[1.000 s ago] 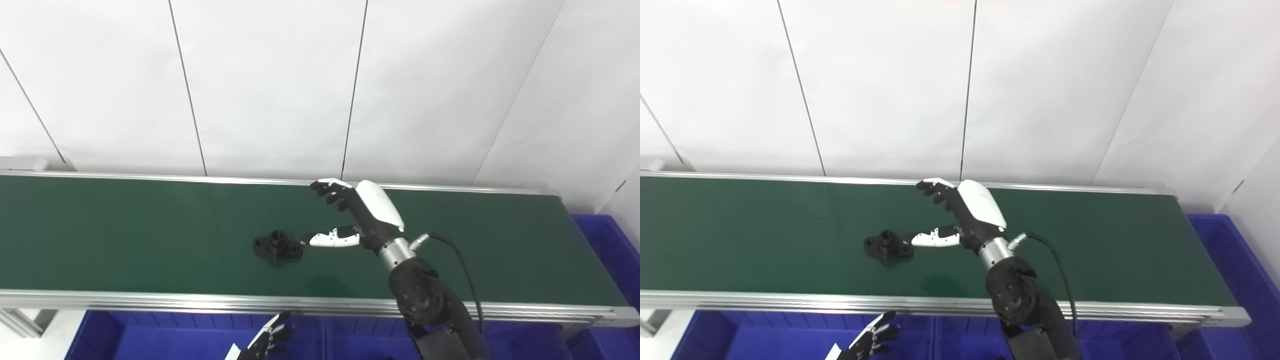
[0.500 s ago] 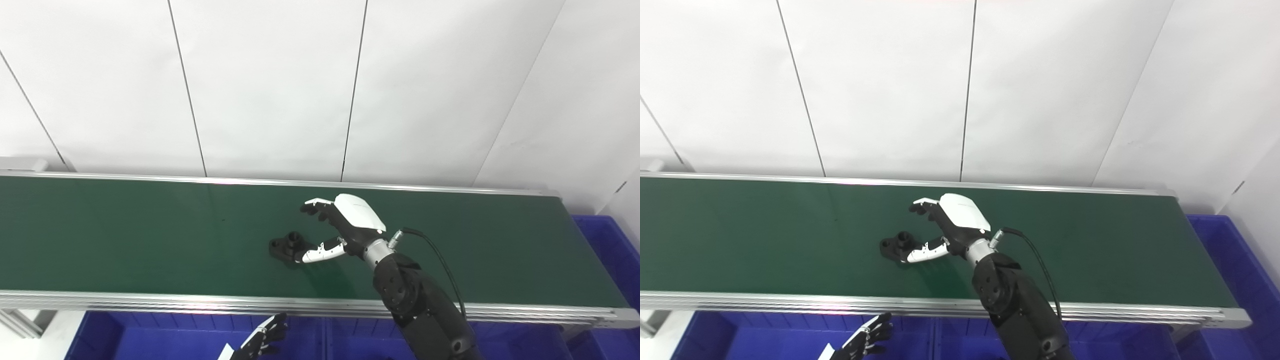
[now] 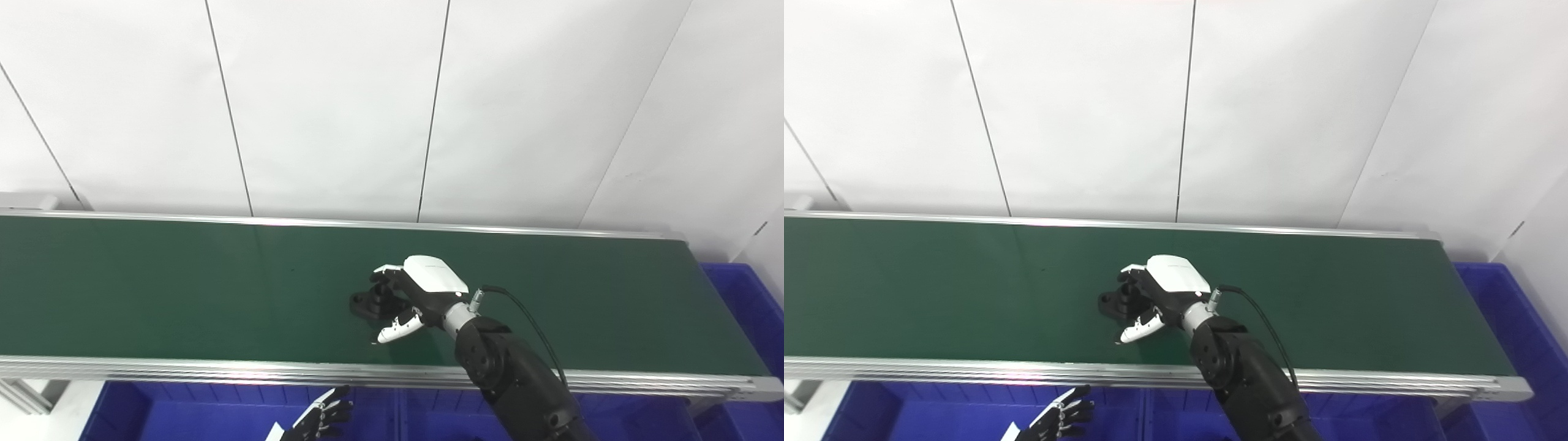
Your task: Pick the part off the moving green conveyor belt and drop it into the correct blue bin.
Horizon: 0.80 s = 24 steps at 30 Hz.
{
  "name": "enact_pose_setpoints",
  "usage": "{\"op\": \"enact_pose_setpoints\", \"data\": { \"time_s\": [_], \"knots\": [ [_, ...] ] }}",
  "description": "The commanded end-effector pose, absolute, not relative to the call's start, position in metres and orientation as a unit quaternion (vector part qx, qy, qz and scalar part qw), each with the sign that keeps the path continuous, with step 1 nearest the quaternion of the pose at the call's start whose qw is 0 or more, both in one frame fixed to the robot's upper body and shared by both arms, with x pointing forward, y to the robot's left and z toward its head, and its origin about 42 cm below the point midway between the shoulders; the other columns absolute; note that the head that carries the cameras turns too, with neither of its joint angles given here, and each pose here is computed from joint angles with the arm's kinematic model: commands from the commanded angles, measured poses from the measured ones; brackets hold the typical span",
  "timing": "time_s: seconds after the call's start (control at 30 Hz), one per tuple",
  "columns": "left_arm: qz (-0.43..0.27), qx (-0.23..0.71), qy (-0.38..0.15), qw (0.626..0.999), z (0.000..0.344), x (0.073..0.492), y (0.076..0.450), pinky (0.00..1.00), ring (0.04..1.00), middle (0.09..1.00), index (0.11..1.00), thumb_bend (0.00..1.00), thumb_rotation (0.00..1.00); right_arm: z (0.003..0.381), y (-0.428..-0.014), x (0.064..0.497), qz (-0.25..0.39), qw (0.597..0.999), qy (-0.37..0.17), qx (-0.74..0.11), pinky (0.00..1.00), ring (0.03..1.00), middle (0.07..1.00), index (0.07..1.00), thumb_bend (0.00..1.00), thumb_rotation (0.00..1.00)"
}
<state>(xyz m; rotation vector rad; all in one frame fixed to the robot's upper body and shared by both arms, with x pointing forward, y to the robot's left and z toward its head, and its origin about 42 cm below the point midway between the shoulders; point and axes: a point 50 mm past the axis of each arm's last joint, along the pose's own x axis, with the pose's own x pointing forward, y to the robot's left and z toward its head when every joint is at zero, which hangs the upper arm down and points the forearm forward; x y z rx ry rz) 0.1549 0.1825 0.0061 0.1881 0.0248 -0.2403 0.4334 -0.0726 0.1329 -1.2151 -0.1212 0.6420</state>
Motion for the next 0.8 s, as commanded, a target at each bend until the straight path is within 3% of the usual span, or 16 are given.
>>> {"op": "enact_pose_setpoints", "data": {
  "time_s": [0.0,0.1,0.43,0.53,0.57,0.63,0.77],
  "knots": [
    [-0.123,0.086,-0.019,0.989,0.016,0.159,0.182,0.72,0.810,0.843,0.884,0.72,0.48,0.156,-0.067,0.445,0.277,0.765,-0.096,-0.573,0.71,0.757,0.783,0.788,0.75,0.26],
    [-0.121,0.092,-0.022,0.988,0.016,0.158,0.181,0.77,0.851,0.880,0.878,0.73,0.49,0.150,-0.072,0.445,0.277,0.759,-0.097,-0.581,0.71,0.741,0.773,0.776,0.73,0.25],
    [-0.121,0.087,-0.022,0.989,0.017,0.158,0.180,0.77,0.852,0.881,0.879,0.74,0.51,0.136,-0.085,0.440,0.281,0.728,-0.110,-0.615,0.66,0.682,0.713,0.732,0.61,0.11],
    [-0.123,0.083,-0.022,0.989,0.018,0.158,0.180,0.78,0.857,0.885,0.882,0.73,0.50,0.138,-0.088,0.440,0.278,0.717,-0.125,-0.626,0.53,0.563,0.537,0.695,0.56,0.02],
    [-0.122,0.082,-0.022,0.989,0.017,0.159,0.180,0.78,0.862,0.888,0.880,0.73,0.50,0.139,-0.089,0.441,0.278,0.715,-0.129,-0.629,0.46,0.520,0.493,0.624,0.54,0.01],
    [-0.121,0.081,-0.022,0.989,0.017,0.159,0.180,0.79,0.868,0.892,0.877,0.73,0.49,0.141,-0.090,0.442,0.279,0.711,-0.132,-0.631,0.39,0.465,0.456,0.563,0.52,0.00],
    [-0.121,0.086,-0.023,0.989,0.018,0.160,0.180,0.79,0.864,0.892,0.876,0.73,0.50,0.144,-0.091,0.443,0.279,0.705,-0.146,-0.635,0.35,0.431,0.442,0.545,0.52,0.00]
  ]
}}
